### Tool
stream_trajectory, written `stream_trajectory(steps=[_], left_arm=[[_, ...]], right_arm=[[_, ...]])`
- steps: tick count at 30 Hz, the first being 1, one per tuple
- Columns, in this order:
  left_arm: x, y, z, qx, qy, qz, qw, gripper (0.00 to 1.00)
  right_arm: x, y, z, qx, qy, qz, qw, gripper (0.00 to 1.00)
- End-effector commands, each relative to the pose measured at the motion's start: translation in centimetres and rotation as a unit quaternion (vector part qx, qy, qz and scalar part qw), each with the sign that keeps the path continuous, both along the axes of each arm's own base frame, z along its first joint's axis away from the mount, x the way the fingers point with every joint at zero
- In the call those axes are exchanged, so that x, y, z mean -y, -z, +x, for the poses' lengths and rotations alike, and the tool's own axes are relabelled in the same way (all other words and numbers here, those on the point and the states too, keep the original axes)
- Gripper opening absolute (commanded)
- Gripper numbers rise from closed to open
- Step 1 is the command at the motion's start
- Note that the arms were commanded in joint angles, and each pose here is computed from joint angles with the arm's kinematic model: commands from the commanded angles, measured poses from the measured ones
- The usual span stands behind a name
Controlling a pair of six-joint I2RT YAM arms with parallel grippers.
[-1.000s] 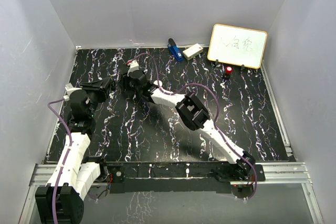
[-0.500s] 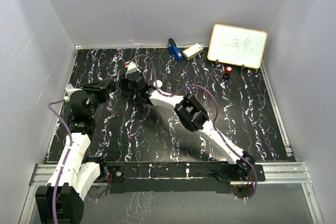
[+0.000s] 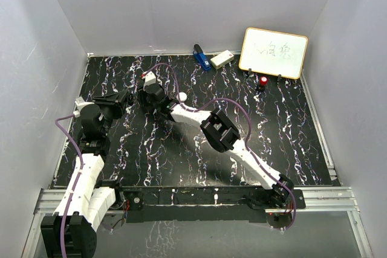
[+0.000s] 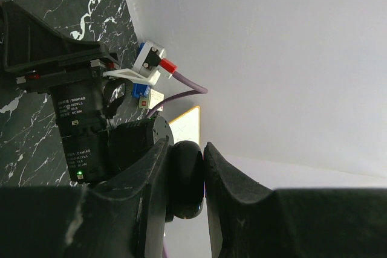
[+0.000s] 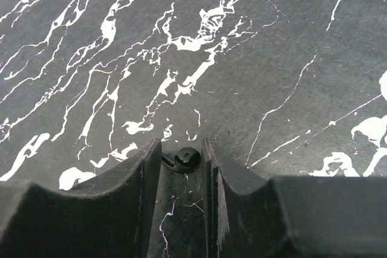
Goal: Insert the wireless bluetooth earbuds into the charging case
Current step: Pick up the earbud from the center of the board.
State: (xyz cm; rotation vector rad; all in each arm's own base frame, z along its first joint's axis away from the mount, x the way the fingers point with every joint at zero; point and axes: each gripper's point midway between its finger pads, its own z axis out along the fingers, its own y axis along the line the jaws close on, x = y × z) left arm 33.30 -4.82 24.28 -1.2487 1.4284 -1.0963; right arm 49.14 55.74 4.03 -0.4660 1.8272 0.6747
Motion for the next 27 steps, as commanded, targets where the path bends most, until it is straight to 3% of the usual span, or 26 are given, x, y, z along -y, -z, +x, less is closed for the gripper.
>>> stream_trajectory(steps=[1,22,27], left_arm=[[-0.2,-1.1,-0.3,0.02,-0.003,-0.001,1.0,0.0],[-0.2,-1.0,-0.3,0.019,-0.002,-0.004,1.0,0.0],[-0.2,-1.0,-0.3,0.019,-0.004,-0.003,1.0,0.0]], right_arm=[[1.2,3.2,-0.7,-0.029,0.008,-0.059,0.998,0.3],[1.9,3.2,-0.5,-0.021,0.028,-0.078,0.996,0.09],[2.3,1.0,-0.5,0.004,0.036,-0.049,0.998,0.08]])
